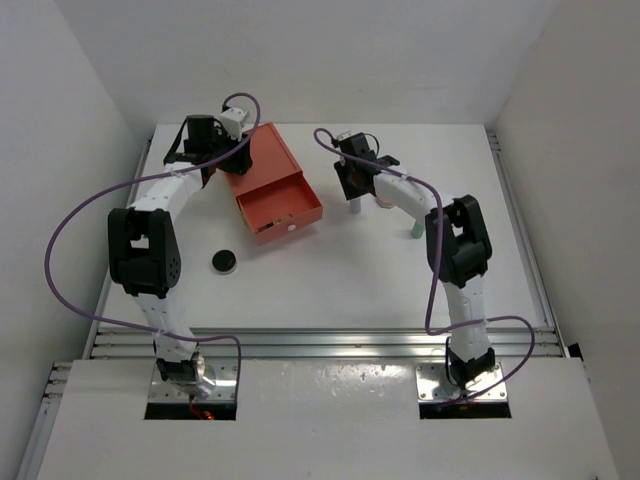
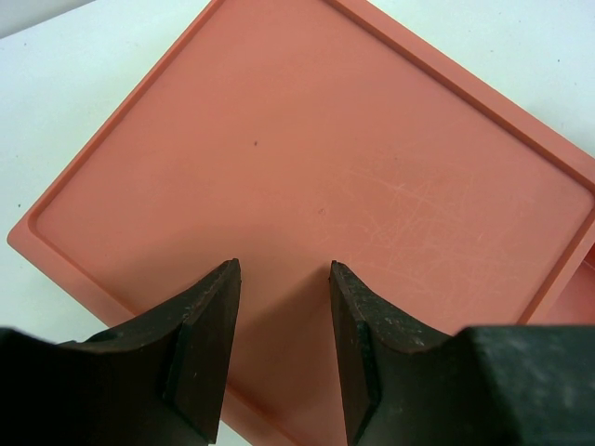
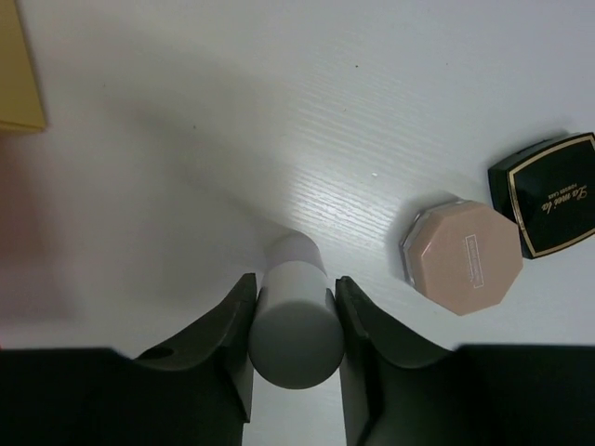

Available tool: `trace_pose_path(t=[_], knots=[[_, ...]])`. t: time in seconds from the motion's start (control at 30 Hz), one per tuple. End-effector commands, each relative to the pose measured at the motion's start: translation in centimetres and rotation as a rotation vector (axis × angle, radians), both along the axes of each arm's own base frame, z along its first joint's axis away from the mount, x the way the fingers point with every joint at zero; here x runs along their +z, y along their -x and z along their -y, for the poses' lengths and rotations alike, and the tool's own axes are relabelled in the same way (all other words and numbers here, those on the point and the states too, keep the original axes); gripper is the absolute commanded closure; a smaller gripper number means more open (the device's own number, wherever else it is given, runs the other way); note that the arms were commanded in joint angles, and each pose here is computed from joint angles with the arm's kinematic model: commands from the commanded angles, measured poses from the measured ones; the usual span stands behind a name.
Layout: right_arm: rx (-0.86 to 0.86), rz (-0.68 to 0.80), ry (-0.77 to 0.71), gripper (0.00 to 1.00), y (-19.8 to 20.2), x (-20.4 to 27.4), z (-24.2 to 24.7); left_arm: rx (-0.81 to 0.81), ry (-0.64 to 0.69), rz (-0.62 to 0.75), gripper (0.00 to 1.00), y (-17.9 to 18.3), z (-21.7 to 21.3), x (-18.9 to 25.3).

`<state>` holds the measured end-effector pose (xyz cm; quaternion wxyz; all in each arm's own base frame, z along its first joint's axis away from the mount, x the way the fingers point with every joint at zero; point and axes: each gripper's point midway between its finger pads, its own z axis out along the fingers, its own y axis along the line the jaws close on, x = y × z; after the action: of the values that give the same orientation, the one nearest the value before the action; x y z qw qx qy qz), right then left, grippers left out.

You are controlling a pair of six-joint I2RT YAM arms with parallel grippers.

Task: Organize the makeup

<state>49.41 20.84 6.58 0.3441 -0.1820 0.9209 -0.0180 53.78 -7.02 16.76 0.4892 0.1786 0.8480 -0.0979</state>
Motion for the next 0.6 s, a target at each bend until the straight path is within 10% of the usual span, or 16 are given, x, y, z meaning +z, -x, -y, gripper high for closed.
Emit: trace_pose_path(t=[0.0, 0.33, 0.57], knots=[[-0.032, 0.055, 0.012, 0.88, -0.1, 2.1, 0.8, 0.027, -0.008, -0.171, 0.51, 2.4, -0.7, -4.9], [0.010, 0.308, -0.002, 1.00, -1.1, 12.9, 0.5, 0.027, -0.008, -0.180, 0.51, 2.4, -0.7, -5.3], [0.152, 0.528, -0.283, 1.00, 1.5, 21.9, -6.8, 0.027, -0.009, -0.189, 0.51, 2.4, -0.7, -5.8]])
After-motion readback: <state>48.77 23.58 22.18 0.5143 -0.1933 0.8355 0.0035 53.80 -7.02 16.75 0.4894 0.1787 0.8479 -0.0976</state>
